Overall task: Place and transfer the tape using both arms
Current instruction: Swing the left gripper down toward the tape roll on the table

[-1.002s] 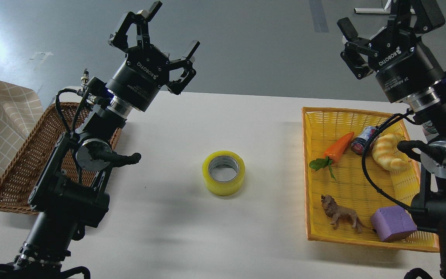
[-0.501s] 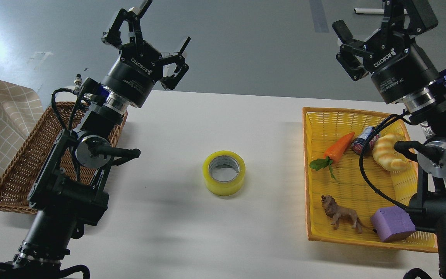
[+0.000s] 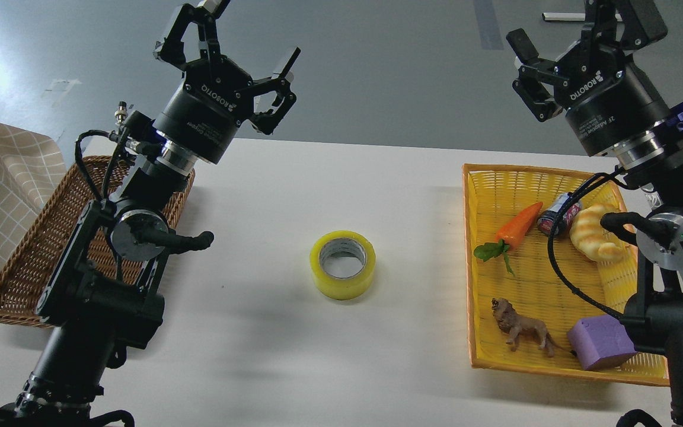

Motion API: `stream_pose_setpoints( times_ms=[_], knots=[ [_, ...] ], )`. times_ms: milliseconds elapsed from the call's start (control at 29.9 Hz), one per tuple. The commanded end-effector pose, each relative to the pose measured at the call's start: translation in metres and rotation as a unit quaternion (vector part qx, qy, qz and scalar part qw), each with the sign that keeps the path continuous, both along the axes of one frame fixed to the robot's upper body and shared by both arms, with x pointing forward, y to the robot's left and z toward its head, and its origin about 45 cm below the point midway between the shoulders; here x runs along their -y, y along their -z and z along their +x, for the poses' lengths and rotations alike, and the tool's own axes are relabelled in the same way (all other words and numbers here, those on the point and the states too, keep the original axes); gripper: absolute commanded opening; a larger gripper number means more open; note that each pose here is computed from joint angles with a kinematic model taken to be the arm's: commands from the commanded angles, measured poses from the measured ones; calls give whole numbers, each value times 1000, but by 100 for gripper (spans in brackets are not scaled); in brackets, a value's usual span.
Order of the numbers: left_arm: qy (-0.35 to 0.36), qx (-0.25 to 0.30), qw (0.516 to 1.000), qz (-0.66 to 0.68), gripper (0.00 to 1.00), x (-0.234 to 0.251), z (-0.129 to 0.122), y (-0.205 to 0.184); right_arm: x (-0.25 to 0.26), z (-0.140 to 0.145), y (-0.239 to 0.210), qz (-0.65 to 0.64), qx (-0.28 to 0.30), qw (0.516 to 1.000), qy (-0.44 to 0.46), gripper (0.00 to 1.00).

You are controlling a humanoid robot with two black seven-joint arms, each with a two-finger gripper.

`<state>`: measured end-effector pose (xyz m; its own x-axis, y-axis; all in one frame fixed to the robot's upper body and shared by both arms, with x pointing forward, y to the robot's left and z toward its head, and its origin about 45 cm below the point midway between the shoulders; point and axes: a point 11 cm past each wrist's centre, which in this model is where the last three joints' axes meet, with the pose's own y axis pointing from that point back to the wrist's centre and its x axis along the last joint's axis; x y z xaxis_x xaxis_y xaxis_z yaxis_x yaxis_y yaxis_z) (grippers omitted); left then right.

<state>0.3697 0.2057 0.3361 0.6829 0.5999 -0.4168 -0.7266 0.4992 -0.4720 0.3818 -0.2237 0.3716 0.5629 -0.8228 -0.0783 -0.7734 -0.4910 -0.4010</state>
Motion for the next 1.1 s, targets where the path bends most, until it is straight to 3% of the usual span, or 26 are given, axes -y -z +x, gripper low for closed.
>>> stream_pose_setpoints(
  times_ms=[0, 267, 434, 501, 869, 1069],
  knots=[
    [4, 1, 1000, 5, 98, 0, -3, 1, -2, -1, -8, 31, -2, 999, -18, 100],
    [-28, 15, 995, 97, 98, -11, 3, 3, -12, -1, -8, 29, -6, 999, -34, 100],
    [-201, 136, 913, 328, 98, -5, 18, -7, -11, -2, -3, 29, -12, 999, -33, 100],
    [-215, 178, 885, 372, 98, 7, 19, -12, -11, -2, -2, 29, -14, 999, -32, 100],
    [-183, 270, 802, 500, 96, 73, -5, 20, -8, -6, 7, 29, -24, 999, -29, 100],
    [-170, 353, 707, 588, 96, 103, -22, 46, -7, -12, 12, 29, -28, 999, -28, 100]
  ],
)
